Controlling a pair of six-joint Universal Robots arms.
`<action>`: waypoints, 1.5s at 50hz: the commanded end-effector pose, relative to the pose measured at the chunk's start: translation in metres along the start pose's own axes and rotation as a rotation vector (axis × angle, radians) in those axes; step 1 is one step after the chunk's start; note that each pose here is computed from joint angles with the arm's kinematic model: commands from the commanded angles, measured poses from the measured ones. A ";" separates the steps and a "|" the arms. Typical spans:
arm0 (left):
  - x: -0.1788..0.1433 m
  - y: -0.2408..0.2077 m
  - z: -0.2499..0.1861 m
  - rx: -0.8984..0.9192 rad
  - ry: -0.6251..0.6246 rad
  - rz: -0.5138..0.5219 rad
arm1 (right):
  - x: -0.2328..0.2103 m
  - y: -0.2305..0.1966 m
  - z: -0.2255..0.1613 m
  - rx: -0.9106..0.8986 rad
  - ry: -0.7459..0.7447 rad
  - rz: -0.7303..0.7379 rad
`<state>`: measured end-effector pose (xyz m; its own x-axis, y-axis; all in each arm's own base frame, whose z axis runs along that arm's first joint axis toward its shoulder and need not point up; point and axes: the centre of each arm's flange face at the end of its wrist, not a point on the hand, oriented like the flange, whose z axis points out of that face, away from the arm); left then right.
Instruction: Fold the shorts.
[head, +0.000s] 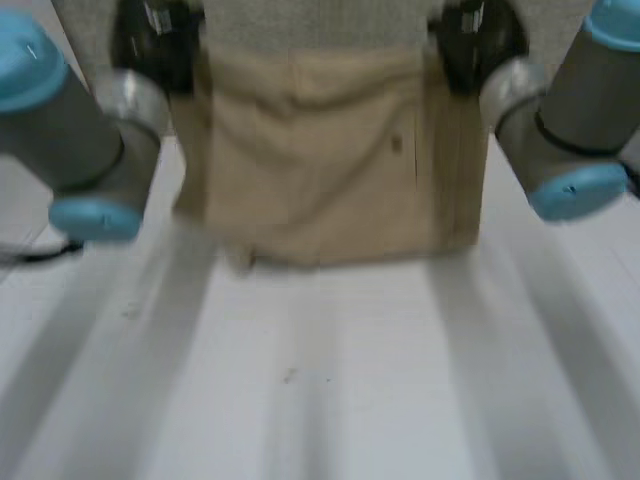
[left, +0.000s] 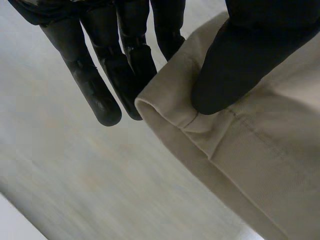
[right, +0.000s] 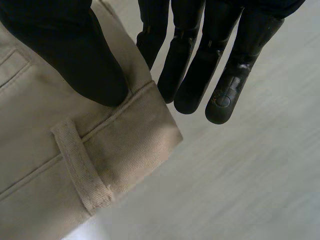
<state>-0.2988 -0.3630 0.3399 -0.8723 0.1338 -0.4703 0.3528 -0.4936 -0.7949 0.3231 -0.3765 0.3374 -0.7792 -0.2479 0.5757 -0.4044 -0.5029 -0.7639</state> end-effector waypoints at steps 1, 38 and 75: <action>-0.039 -0.088 0.029 0.383 -0.216 -0.102 | 0.041 -0.066 0.023 0.437 0.287 -0.044; 0.061 0.093 -0.193 -0.665 0.385 -0.064 | -0.096 0.094 -0.140 -0.549 -0.548 -0.052; 0.115 0.098 -0.093 -0.167 0.280 0.218 | -0.066 0.115 -0.142 -0.663 -0.350 -0.231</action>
<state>-0.2843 -0.2671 0.1877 -0.5967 0.3949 -0.6985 0.6773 -0.2190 -0.7024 0.2490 -0.2525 0.1817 -0.4333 -0.6495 0.6248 -0.8337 0.0255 -0.5517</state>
